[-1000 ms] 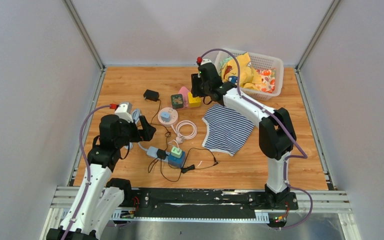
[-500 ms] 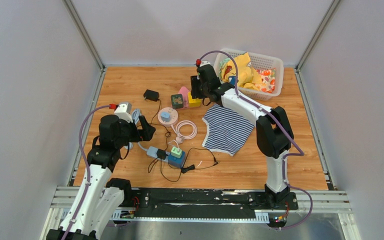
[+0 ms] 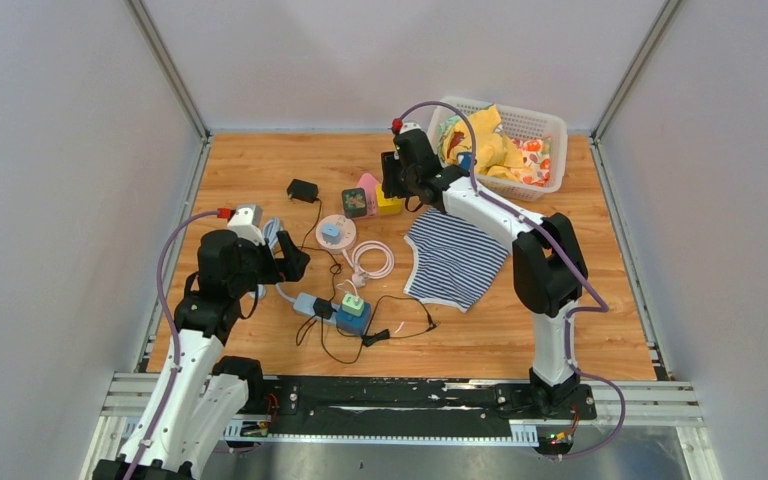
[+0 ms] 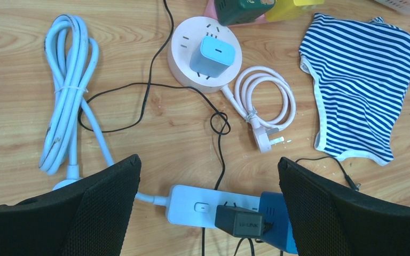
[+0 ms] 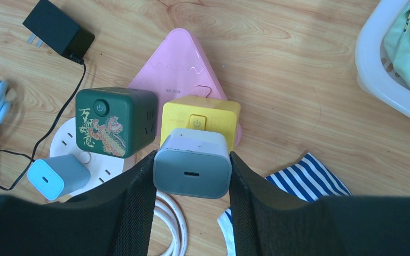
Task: Insert the plug
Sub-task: Insert the plug into the socket, then pick up the plug from the center of the board.
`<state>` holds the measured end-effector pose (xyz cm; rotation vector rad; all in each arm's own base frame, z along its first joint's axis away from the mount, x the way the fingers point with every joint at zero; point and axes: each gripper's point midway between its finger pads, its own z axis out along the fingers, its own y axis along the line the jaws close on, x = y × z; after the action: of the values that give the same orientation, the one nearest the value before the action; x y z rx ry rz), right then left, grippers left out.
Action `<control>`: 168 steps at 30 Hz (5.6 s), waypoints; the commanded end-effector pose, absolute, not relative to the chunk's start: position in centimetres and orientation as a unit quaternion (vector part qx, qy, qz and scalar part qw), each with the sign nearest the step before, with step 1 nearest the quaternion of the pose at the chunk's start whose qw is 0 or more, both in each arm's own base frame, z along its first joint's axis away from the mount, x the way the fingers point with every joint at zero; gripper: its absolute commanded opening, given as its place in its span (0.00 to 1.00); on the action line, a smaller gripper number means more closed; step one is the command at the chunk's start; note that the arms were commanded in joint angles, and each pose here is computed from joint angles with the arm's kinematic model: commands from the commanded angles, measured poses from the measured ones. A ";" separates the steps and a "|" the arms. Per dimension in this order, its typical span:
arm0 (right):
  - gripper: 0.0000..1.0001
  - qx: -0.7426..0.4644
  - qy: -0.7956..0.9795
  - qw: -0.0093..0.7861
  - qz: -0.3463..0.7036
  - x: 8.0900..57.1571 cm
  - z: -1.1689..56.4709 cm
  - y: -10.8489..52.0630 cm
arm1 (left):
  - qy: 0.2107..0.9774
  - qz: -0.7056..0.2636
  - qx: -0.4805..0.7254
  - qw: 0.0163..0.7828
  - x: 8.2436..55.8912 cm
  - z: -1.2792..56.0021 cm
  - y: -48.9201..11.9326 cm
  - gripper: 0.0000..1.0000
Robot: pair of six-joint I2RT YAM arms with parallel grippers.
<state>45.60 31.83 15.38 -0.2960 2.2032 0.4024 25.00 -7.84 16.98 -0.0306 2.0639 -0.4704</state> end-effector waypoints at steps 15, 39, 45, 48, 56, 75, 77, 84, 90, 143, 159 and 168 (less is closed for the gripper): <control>0.00 -0.136 0.894 0.398 0.151 44.5 14.6 31.6 | 0.849 -0.183 -0.012 0.496 25.0 16.9 -7.4 1.00; 0.00 -0.178 0.903 0.379 0.097 43.8 11.1 31.8 | 0.848 -0.182 -0.013 0.497 25.0 16.9 -7.4 1.00; 0.00 -0.183 0.920 0.338 0.073 42.5 7.9 30.7 | 0.849 -0.183 -0.014 0.495 25.0 16.8 -7.4 1.00; 0.00 -0.187 0.924 0.326 0.066 42.3 7.2 30.5 | 0.849 -0.183 -0.014 0.495 25.0 16.8 -7.4 1.00; 0.00 -0.200 0.934 0.290 0.051 41.8 5.5 30.3 | 0.851 -0.182 -0.013 0.493 25.0 16.6 -7.4 0.99; 0.00 -0.225 0.941 0.252 -0.001 39.5 2.1 29.2 | 0.852 -0.182 -0.013 0.491 25.0 16.6 -7.4 0.99; 0.00 -0.225 0.942 0.248 -0.005 39.3 1.7 29.0 | 0.852 -0.182 -0.013 0.491 25.0 16.5 -7.4 0.99; 0.00 -0.221 0.946 0.236 0.001 38.8 1.0 28.9 | 0.852 -0.182 -0.013 0.490 25.0 16.5 -7.4 0.99; 0.00 -0.219 0.944 0.248 0.014 39.5 2.1 29.6 | 0.853 -0.181 -0.013 0.490 25.0 16.5 -7.4 0.99; 1.00 -0.244 0.841 0.428 0.223 26.9 24.0 24.7 | 0.854 -0.054 -0.185 0.483 42.4 15.2 -3.1 0.82; 0.99 -0.251 0.838 0.426 0.231 26.5 24.1 24.7 | 0.862 -0.029 -0.268 0.429 51.2 7.5 -2.9 0.76; 0.99 -0.258 0.843 0.413 0.228 26.9 23.1 25.3 | 0.857 -0.033 -0.271 0.436 54.0 6.6 -2.2 0.71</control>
<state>26.87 24.67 22.53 -0.6141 2.1448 0.5627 51.82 -3.03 5.05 -0.6599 2.2117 -0.0818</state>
